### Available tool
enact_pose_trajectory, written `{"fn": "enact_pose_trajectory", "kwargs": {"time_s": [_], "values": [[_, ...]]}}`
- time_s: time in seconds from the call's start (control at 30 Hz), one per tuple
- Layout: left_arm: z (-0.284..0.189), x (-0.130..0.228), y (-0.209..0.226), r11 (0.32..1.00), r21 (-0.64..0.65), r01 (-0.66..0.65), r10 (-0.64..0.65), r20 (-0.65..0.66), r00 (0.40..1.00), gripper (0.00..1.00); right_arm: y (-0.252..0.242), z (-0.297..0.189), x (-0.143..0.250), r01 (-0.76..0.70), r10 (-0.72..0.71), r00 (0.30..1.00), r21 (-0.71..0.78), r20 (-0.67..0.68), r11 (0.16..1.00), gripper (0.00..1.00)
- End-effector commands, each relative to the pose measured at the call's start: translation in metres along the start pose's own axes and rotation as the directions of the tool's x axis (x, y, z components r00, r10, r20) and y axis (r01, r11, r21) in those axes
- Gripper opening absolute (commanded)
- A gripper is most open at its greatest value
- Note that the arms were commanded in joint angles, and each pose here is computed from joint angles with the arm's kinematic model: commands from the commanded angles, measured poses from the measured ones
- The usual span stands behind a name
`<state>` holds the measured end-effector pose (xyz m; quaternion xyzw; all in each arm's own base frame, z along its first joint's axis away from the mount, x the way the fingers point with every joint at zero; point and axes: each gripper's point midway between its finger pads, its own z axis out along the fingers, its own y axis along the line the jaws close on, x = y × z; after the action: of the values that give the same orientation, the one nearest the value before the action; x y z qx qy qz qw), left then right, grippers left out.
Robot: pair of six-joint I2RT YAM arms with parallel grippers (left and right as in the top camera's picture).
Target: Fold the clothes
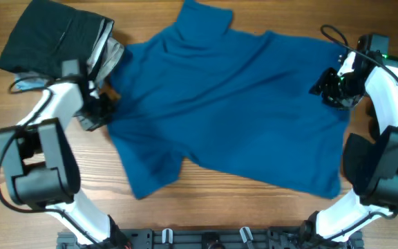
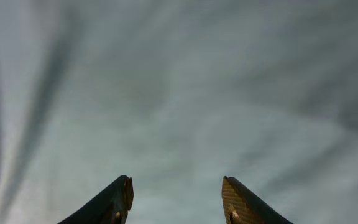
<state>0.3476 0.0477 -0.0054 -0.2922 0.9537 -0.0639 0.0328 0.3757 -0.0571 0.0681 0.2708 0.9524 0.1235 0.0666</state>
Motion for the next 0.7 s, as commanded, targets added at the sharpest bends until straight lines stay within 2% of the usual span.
{"fn": "enact_pose_trajectory", "kwargs": {"time_s": [0.0,0.03,0.07,0.1,0.13,0.17,0.23,0.37,0.5,0.67], "values": [[0.025,0.008,0.039,0.989,-0.145,0.011,-0.018,-0.047,0.999,0.04,-0.024,0.019,0.007,-0.076,0.083,0.995,0.116,-0.051,0.99,0.51],[0.025,0.008,0.039,0.989,-0.145,0.006,-0.013,-0.049,0.999,0.04,-0.036,0.019,0.006,-0.108,0.116,0.993,0.174,-0.036,0.979,0.49],[0.025,0.008,0.04,0.989,-0.144,0.009,-0.016,-0.048,0.999,0.04,-0.056,0.017,-0.001,-0.194,0.196,0.98,0.247,0.017,0.949,0.4],[0.025,0.008,0.04,0.99,-0.144,0.01,-0.017,-0.047,0.999,0.04,-0.062,0.016,-0.005,-0.213,0.212,0.977,0.247,0.032,0.945,0.38],[0.025,0.008,0.04,0.99,-0.144,0.009,-0.017,-0.05,0.999,0.06,-0.08,0.014,-0.012,-0.279,0.276,0.96,0.215,0.043,0.936,0.19],[0.023,0.01,0.036,0.992,-0.12,-0.03,0.023,-0.063,0.998,0.13,-0.089,0.013,-0.007,-0.324,0.329,0.944,0.183,0.002,0.928,0.16],[0.018,0.01,0.03,0.995,-0.091,-0.046,0.041,-0.058,0.997,0.17,-0.101,0.013,0.001,-0.355,0.368,0.929,0.198,-0.031,0.914,0.17],[-0.002,0.0,0.014,0.998,-0.016,-0.062,0.062,-0.009,0.998,0.35,-0.112,0.027,0.017,-0.371,0.398,0.914,0.227,-0.083,0.901,0.14],[-0.031,-0.008,-0.007,0.993,0.083,-0.08,0.076,0.055,0.996,0.57,-0.117,0.049,0.005,-0.37,0.379,0.925,0.189,-0.01,0.91,0.13],[-0.055,-0.008,-0.017,0.987,0.133,-0.095,0.082,0.098,0.992,0.63,-0.13,0.049,-0.02,-0.415,0.4,0.909,0.19,0.115,0.89,0.08]]}}
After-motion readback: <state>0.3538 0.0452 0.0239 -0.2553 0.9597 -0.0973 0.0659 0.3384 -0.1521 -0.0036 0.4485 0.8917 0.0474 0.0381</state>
